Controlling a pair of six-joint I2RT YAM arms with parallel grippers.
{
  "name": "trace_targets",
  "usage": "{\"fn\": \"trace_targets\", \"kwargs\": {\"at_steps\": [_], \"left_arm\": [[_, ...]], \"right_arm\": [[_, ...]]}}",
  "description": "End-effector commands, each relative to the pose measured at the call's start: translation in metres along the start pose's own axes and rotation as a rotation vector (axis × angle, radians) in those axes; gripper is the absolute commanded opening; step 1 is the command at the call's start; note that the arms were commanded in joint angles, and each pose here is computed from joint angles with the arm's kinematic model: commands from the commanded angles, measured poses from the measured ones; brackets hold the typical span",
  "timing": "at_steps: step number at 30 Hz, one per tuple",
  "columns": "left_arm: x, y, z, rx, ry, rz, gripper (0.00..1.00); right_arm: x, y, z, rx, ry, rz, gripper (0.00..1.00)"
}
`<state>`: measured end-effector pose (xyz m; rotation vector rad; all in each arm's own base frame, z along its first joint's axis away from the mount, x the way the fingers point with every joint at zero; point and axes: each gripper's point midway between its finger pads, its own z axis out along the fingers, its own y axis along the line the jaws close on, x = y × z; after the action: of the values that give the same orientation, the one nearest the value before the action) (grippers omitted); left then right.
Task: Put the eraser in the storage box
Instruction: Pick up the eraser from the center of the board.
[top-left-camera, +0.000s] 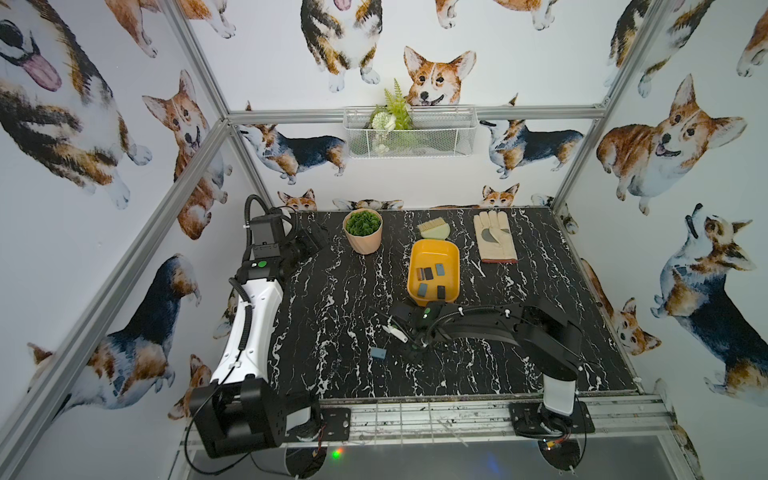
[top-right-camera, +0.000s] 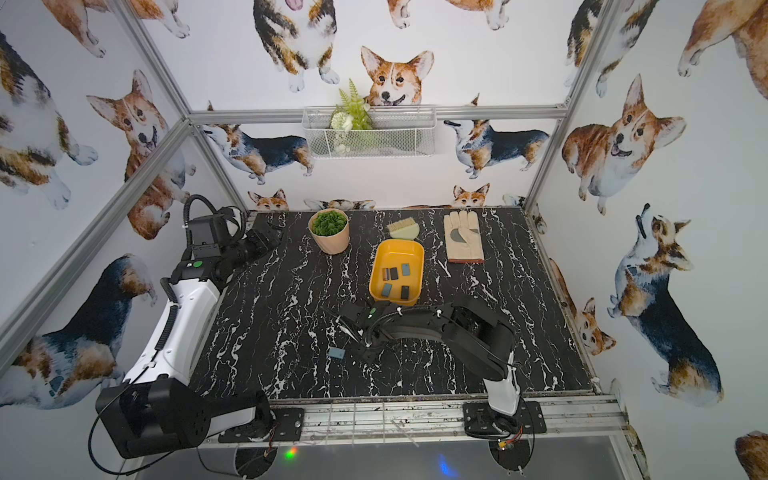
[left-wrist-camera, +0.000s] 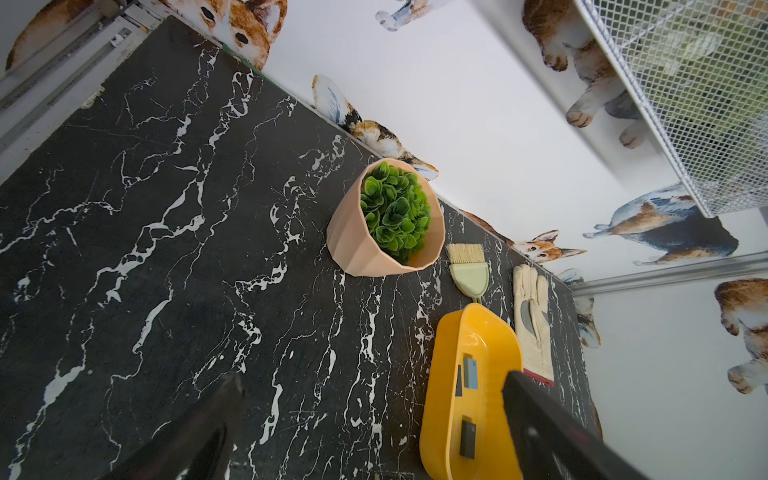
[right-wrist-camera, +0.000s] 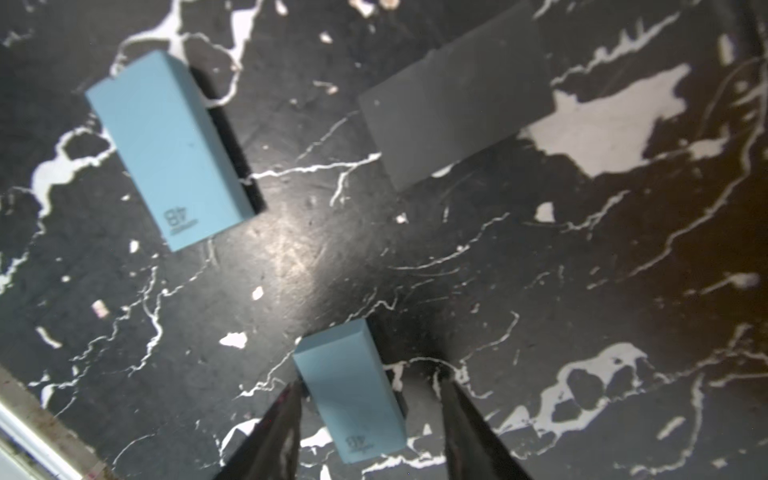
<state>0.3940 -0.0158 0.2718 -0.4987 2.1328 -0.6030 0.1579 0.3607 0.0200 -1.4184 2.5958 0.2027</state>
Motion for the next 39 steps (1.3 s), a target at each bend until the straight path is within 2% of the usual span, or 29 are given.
{"fn": "trace_targets", "kwargs": {"at_steps": [1, 9, 15, 21, 25, 31, 39], "left_arm": [[-0.003, 0.001, 0.0, -0.002, -0.01, 0.007, 1.0], [-0.003, 0.001, 0.003, 0.001, -0.005, 0.005, 1.0], [-0.006, 0.0, 0.003, 0.001, -0.008, 0.007, 1.0], [-0.012, -0.003, 0.006, 0.007, -0.01, 0.005, 1.0], [-0.018, -0.005, 0.01, 0.011, -0.011, -0.003, 1.0], [-0.028, -0.009, 0.022, 0.024, -0.007, -0.025, 1.0], [-0.042, -0.009, 0.043, 0.019, 0.011, -0.036, 1.0]], "right_arm": [[0.002, 0.002, 0.002, -0.011, 0.008, -0.005, 0.42], [-0.001, 0.001, 0.0, -0.003, -0.002, -0.003, 0.29], [-0.023, -0.012, -0.036, 0.013, -0.108, 0.039, 0.27], [-0.057, -0.068, -0.104, 0.043, -0.256, 0.179, 0.27], [-0.07, -0.117, -0.125, 0.083, -0.29, 0.285, 0.27], [-0.09, -0.177, -0.119, 0.094, -0.3, 0.452, 0.27], [-0.111, -0.22, -0.088, 0.095, -0.278, 0.527, 0.26]]}}
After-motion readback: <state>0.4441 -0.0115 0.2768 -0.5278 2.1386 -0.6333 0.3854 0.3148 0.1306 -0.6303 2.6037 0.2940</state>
